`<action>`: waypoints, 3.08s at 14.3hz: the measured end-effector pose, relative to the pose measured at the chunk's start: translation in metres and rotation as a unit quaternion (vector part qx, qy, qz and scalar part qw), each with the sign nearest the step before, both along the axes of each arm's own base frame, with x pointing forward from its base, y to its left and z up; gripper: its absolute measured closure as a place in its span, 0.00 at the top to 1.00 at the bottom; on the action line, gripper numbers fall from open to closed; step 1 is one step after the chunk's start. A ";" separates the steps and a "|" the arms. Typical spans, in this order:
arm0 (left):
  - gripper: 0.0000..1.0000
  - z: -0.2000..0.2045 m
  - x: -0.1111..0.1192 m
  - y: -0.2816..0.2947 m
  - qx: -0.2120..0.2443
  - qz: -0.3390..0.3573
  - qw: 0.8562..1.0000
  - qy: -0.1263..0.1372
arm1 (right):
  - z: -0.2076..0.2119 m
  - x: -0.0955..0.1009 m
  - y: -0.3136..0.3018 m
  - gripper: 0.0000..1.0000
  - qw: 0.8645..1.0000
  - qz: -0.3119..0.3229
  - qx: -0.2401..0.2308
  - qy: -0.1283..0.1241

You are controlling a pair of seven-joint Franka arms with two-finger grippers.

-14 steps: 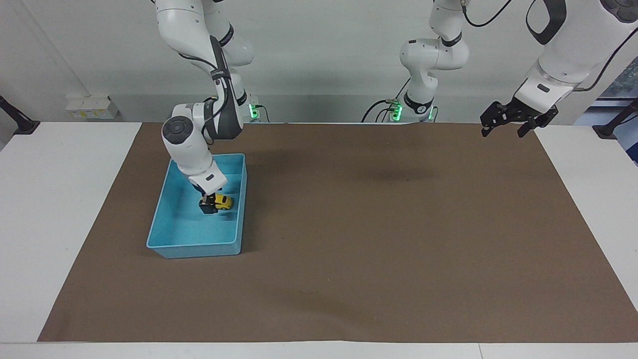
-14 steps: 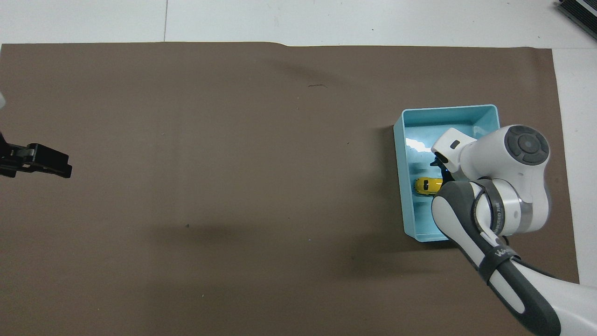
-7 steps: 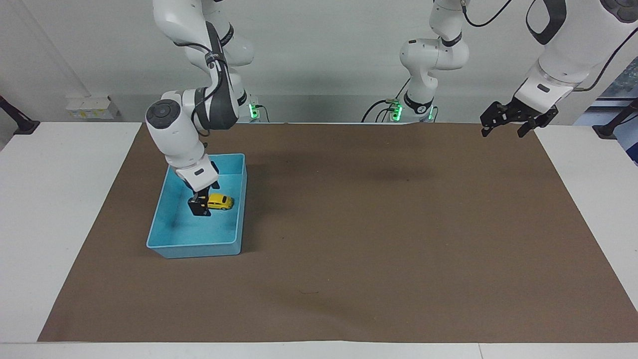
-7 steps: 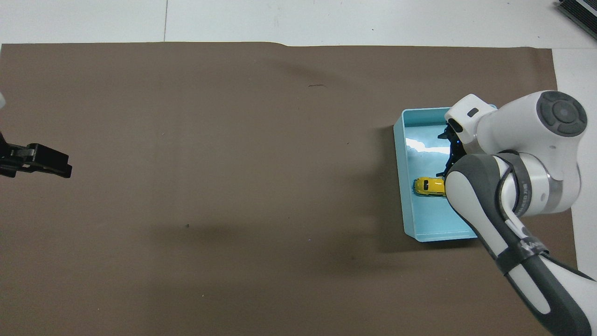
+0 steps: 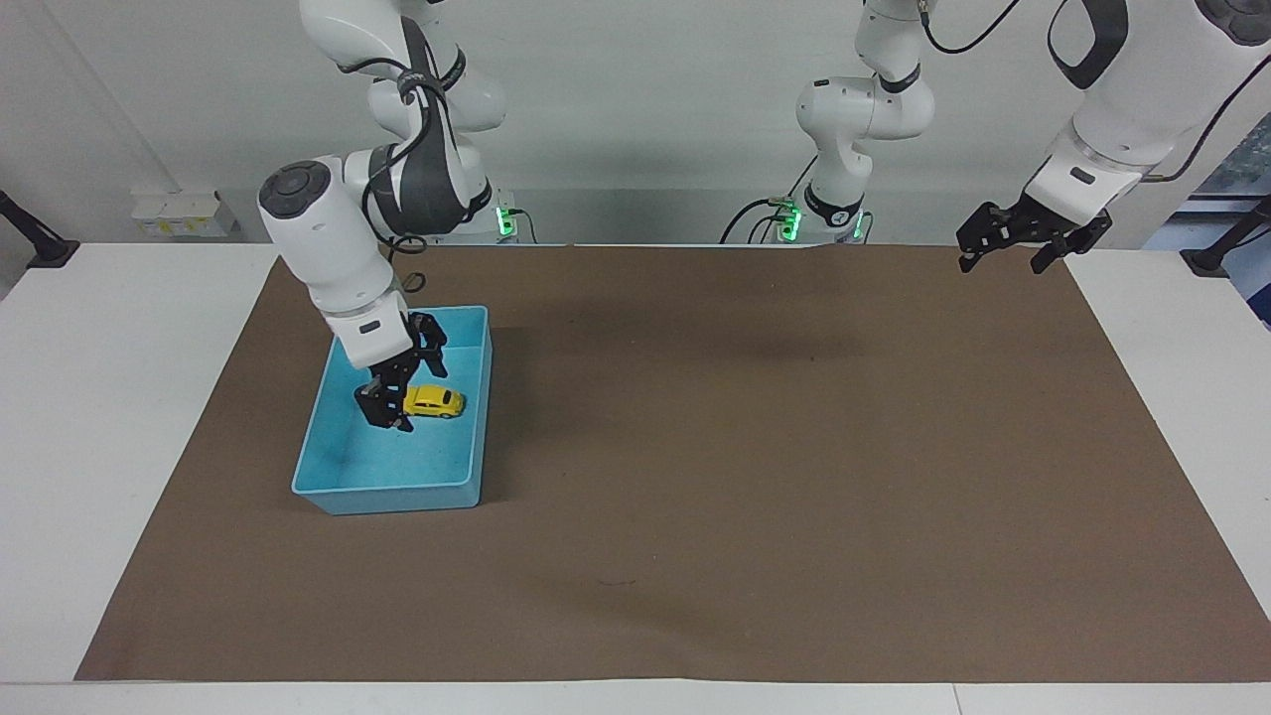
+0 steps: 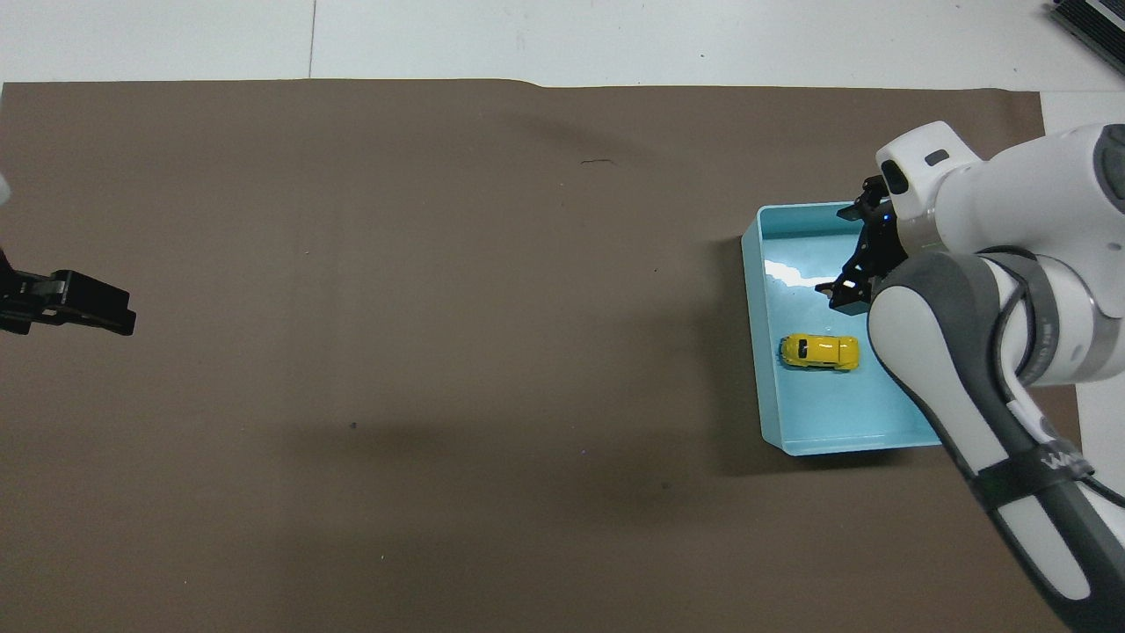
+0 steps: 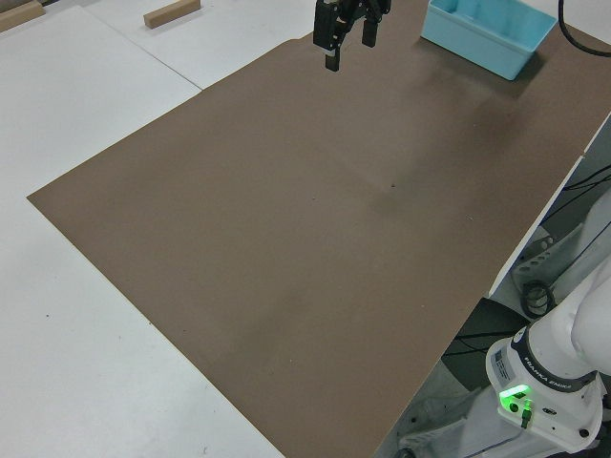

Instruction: Wind up and store yellow beetle car

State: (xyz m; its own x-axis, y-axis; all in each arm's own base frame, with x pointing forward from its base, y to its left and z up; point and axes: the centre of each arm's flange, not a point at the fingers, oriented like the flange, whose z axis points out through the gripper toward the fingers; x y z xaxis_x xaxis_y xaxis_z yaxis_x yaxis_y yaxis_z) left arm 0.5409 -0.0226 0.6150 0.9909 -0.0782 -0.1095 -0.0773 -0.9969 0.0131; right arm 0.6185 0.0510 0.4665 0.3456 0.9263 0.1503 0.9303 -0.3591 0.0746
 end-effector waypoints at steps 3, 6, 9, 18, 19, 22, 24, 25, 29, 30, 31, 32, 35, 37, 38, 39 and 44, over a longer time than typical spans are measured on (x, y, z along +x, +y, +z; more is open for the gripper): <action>1.00 0.000 0.000 0.000 0.000 0.000 1.000 0.000 | 0.044 0.004 -0.013 1.00 0.998 -0.067 0.008 0.011; 1.00 0.000 0.000 -0.001 0.000 -0.001 1.000 0.000 | 0.099 -0.003 -0.018 1.00 0.984 -0.172 0.015 0.036; 1.00 0.000 0.000 -0.001 0.000 -0.001 1.000 0.000 | 0.151 -0.022 -0.017 1.00 0.954 -0.291 0.017 0.069; 1.00 0.000 0.000 -0.001 0.000 -0.001 1.000 0.000 | 0.203 -0.062 -0.015 1.00 0.862 -0.497 -0.011 0.102; 1.00 0.000 0.000 -0.001 0.000 -0.001 1.000 0.000 | 0.204 -0.062 -0.014 1.00 0.860 -0.500 -0.015 0.099; 1.00 0.000 0.000 -0.001 0.000 -0.001 1.000 0.000 | 0.205 -0.063 -0.018 1.00 0.858 -0.504 -0.019 0.096; 1.00 0.000 0.000 -0.002 0.000 -0.001 1.000 0.000 | 0.207 -0.064 -0.019 1.00 0.858 -0.505 -0.018 0.094; 1.00 0.000 0.000 -0.002 0.000 -0.002 1.000 0.000 | 0.208 -0.065 -0.018 1.00 0.856 -0.509 -0.017 0.094; 1.00 0.000 0.000 -0.003 0.000 -0.003 1.000 0.000 | 0.210 -0.063 -0.016 1.00 0.828 -0.554 -0.005 0.085; 1.00 0.000 0.000 -0.003 0.000 -0.003 1.000 0.000 | 0.210 -0.061 -0.016 1.00 0.827 -0.556 -0.003 0.082; 1.00 0.000 0.000 -0.004 0.000 -0.003 1.000 0.000 | 0.210 -0.061 -0.017 1.00 0.826 -0.558 -0.003 0.082; 1.00 0.000 0.000 -0.004 0.000 -0.004 1.000 0.000 | 0.208 -0.061 -0.018 1.00 0.825 -0.559 -0.004 0.083; 1.00 0.000 0.000 -0.005 0.000 -0.005 1.000 0.000 | 0.203 -0.061 -0.018 1.00 0.824 -0.559 -0.007 0.087; 1.00 0.000 0.000 -0.005 0.000 -0.005 1.000 0.000 | 0.199 -0.061 -0.018 1.00 0.824 -0.560 -0.007 0.087; 1.00 0.000 0.000 -0.005 0.000 -0.005 1.000 0.000 | 0.198 -0.062 -0.019 1.00 0.824 -0.560 -0.007 0.087; 1.00 0.000 0.000 -0.005 0.000 -0.005 1.000 0.000 | 0.198 -0.062 -0.019 1.00 0.824 -0.560 -0.007 0.087; 1.00 0.000 0.000 -0.006 0.000 -0.006 1.000 0.000 | 0.199 -0.065 -0.020 1.00 0.823 -0.561 -0.006 0.087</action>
State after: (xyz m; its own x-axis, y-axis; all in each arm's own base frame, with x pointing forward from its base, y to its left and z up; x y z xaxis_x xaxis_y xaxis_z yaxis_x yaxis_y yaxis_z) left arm 0.5406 -0.0288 0.6150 0.9899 -0.0898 -0.1095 -0.0889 -0.9960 0.0131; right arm 0.5534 0.0314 0.6658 1.0000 0.0095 0.0020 0.0095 -0.9999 -0.0144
